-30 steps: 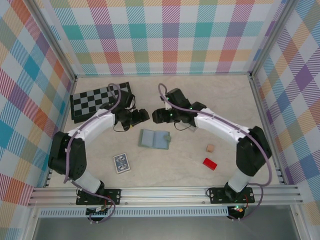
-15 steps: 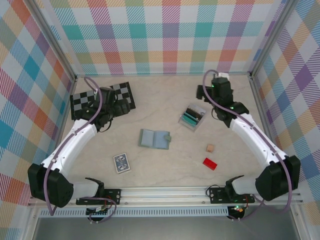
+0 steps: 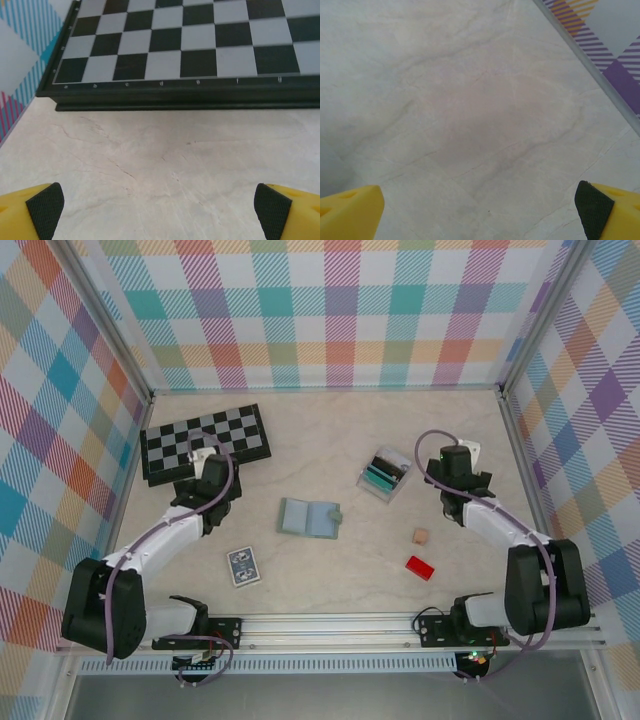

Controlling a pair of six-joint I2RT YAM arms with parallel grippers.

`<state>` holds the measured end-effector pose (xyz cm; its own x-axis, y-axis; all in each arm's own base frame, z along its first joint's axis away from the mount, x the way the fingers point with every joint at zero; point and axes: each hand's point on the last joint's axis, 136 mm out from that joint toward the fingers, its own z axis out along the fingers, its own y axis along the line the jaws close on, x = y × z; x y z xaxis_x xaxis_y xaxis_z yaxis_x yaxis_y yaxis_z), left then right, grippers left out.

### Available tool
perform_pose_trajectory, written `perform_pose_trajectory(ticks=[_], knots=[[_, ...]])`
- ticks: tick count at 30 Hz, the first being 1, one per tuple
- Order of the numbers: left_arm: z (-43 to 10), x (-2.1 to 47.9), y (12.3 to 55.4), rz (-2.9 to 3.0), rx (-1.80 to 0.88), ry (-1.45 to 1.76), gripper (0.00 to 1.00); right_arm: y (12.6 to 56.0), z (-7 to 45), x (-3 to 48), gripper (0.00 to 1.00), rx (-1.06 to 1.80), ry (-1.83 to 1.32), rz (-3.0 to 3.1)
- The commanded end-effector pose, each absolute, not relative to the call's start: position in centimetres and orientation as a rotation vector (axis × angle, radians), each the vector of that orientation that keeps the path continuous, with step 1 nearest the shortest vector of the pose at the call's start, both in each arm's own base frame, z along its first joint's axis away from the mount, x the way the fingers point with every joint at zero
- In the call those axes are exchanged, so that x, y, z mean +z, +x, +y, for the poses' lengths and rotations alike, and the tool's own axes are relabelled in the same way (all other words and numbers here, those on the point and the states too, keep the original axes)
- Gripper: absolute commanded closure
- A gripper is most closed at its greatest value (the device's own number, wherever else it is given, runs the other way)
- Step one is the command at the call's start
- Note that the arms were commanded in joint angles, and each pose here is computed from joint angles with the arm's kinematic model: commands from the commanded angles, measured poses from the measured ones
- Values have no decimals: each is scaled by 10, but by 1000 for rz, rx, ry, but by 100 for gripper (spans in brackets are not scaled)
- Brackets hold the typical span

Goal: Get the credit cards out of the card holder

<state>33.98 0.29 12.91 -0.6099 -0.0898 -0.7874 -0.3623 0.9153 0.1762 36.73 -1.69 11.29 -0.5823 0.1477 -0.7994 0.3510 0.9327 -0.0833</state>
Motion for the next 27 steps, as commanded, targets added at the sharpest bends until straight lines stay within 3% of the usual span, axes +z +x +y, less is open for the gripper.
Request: perform_pose_trajectory(ticks=[1, 13, 27], knots=[[2, 129, 357, 2122, 366, -257, 0, 384, -13, 121, 0, -245, 303, 2097], [-15, 113, 368, 1947, 91, -141, 0, 394, 24, 107, 0, -68, -13, 1993], [-16, 95, 388, 1933, 6, -64, 0, 395, 17, 94, 0, 65, 13, 1943]])
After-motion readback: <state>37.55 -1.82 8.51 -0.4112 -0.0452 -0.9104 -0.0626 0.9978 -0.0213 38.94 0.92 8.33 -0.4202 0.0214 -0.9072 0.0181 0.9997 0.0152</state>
